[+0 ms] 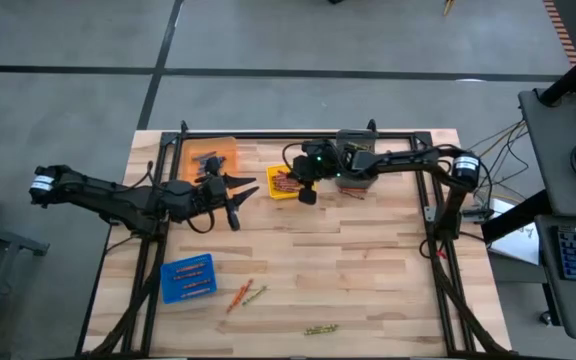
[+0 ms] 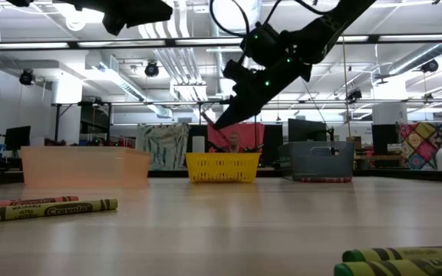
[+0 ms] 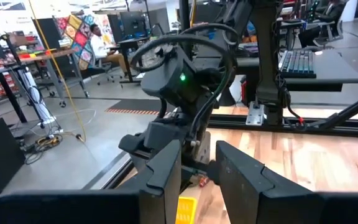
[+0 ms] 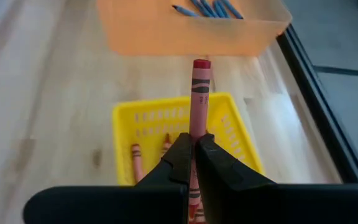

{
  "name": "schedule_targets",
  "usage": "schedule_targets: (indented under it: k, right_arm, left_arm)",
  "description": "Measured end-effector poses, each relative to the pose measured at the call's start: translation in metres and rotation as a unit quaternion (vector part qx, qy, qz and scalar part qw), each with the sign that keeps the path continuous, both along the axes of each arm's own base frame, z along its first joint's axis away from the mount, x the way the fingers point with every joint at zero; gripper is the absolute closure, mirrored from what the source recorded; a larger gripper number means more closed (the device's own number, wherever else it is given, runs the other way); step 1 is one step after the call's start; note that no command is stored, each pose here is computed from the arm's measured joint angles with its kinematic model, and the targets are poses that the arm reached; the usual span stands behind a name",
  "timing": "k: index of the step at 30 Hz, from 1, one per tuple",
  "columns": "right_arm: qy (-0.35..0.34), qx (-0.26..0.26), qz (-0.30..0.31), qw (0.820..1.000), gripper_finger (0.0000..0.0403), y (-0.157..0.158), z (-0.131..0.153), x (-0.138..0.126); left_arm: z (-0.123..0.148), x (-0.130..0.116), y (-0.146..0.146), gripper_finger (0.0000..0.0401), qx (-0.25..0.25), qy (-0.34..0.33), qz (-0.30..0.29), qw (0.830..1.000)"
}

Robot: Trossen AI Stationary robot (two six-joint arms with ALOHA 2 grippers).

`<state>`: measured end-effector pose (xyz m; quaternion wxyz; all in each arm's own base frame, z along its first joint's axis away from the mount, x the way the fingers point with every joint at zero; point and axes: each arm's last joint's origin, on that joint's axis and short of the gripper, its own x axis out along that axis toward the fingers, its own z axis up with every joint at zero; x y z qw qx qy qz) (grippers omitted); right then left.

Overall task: Sort crayons
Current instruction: Put the red crayon into the yellow bin, then put the green crayon into the black bin

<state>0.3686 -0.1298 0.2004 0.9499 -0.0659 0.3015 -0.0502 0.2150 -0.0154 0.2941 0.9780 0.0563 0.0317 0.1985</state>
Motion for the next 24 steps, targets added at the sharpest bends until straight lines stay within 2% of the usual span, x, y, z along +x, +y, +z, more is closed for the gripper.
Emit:
schedule_targets:
  k: [7,13,24]
  right_arm:
    - [0.022,-0.041,-0.023,0.999,0.0394,-0.01,-0.008,-0.001]
    - [0.036,-0.028,-0.025,0.999,0.039,-0.01,-0.02,0.002]
    - [0.043,-0.016,-0.035,0.998,0.0313,-0.012,-0.027,0.002]
  left_arm:
    - [0.0,-0.001,0.0,0.0317,0.013,0.007,-0.001,1.0]
    - [0.0,-0.001,0.0,0.0317,0.018,0.008,0.0,1.0]
    - [0.0,-0.001,0.001,0.0317,0.014,0.009,0.012,1.0]
